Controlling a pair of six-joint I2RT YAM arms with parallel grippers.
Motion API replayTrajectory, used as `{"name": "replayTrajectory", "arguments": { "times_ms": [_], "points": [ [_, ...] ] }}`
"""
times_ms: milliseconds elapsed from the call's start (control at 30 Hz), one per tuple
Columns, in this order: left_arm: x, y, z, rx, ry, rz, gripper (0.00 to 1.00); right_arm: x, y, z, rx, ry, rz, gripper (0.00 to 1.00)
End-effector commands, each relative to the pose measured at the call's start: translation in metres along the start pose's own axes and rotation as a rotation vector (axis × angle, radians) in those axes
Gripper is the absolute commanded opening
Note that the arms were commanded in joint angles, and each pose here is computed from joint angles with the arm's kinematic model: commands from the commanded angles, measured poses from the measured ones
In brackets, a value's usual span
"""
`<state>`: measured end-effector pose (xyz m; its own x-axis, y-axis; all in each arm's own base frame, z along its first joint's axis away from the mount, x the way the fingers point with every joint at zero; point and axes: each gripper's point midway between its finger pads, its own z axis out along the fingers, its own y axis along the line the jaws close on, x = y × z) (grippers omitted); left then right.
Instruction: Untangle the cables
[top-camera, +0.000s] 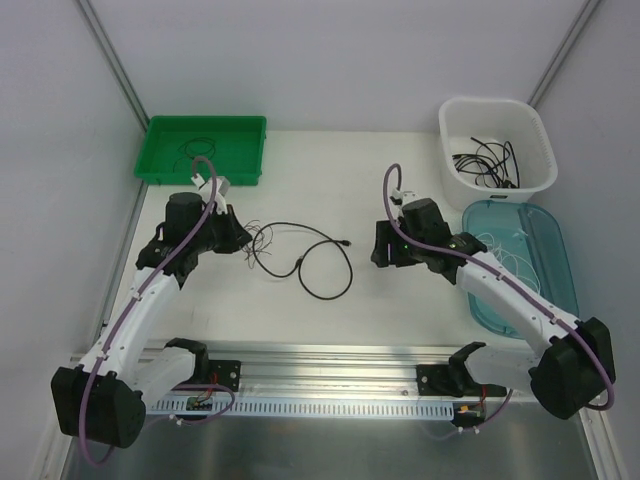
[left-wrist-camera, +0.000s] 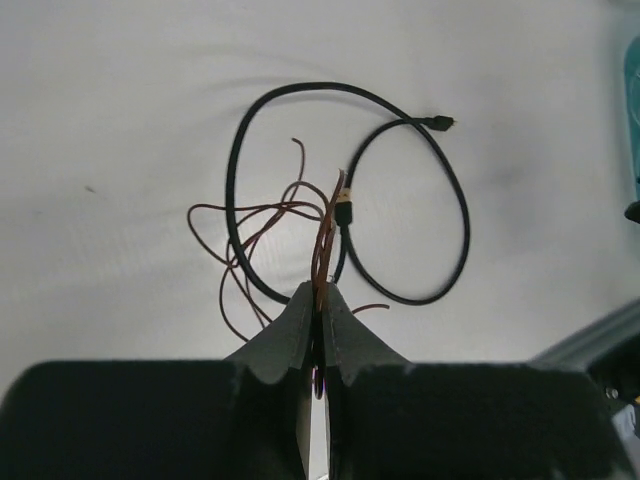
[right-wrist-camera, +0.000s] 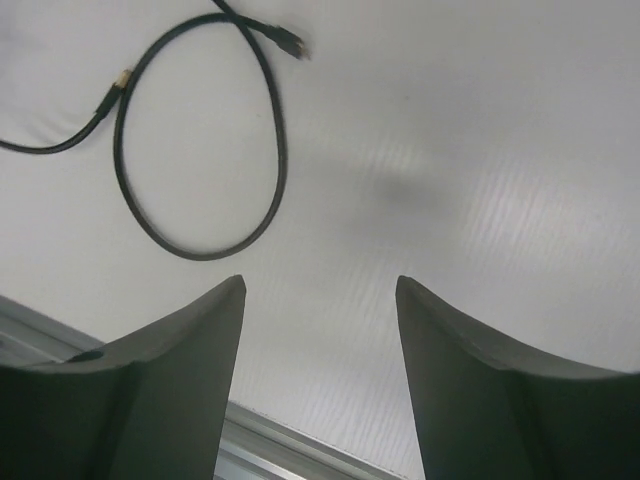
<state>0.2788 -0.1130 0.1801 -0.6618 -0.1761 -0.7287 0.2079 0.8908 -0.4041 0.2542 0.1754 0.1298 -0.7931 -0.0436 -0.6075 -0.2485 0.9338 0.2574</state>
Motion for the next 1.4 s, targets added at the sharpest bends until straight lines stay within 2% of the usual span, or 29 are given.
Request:
{"name": "replayTrajectory", "arguments": {
  "times_ms": [0, 167, 233, 400, 433, 467, 533, 567, 767, 1067, 1233, 1367],
  "points": [
    [-0.010, -0.045, -0.006, 0.238, -0.007, 0.089, 0.00, -0.041, 0.043, -0.012, -0.154, -0.127, -0.187, 0.66],
    [-0.003, -0.067, -0.012, 0.341, 0.007, 0.167, 0.00, -0.047, 0.090, 0.006, -0.359, -0.069, -0.357, 0.68],
    [-0.003, -0.072, -0.016, 0.369, -0.004, 0.199, 0.00, -0.064, 0.106, 0.007, -0.413, -0.118, -0.419, 0.69],
    [-0.002, -0.083, -0.026, 0.422, -0.024, 0.248, 0.00, -0.096, 0.136, 0.026, -0.510, -0.156, -0.543, 0.69],
    [-0.003, -0.085, -0.029, 0.434, -0.036, 0.260, 0.00, -0.092, 0.136, 0.044, -0.515, -0.116, -0.553, 0.70],
    [-0.003, -0.088, -0.032, 0.456, -0.042, 0.270, 0.00, -0.106, 0.145, 0.043, -0.532, -0.147, -0.590, 0.70],
    [-0.004, -0.092, -0.037, 0.478, -0.057, 0.287, 0.00, -0.100, 0.150, 0.065, -0.572, -0.094, -0.605, 0.70],
    [-0.004, -0.096, -0.039, 0.501, -0.061, 0.296, 0.00, -0.111, 0.158, 0.066, -0.595, -0.111, -0.633, 0.70],
    [-0.002, -0.107, -0.049, 0.569, -0.076, 0.330, 0.00, -0.098, 0.179, 0.103, -0.741, -0.014, -0.637, 0.72],
    [0.000, -0.108, -0.047, 0.583, -0.062, 0.331, 0.00, -0.066, 0.204, 0.117, -0.986, 0.101, -0.628, 0.72],
    [0.001, -0.111, -0.049, 0.607, -0.056, 0.336, 0.00, -0.047, 0.205, 0.136, -0.988, 0.156, -0.628, 0.73],
    [0.004, -0.115, -0.051, 0.644, -0.049, 0.346, 0.00, -0.047, 0.207, 0.153, -0.962, 0.149, -0.601, 0.72]
  ]
}}
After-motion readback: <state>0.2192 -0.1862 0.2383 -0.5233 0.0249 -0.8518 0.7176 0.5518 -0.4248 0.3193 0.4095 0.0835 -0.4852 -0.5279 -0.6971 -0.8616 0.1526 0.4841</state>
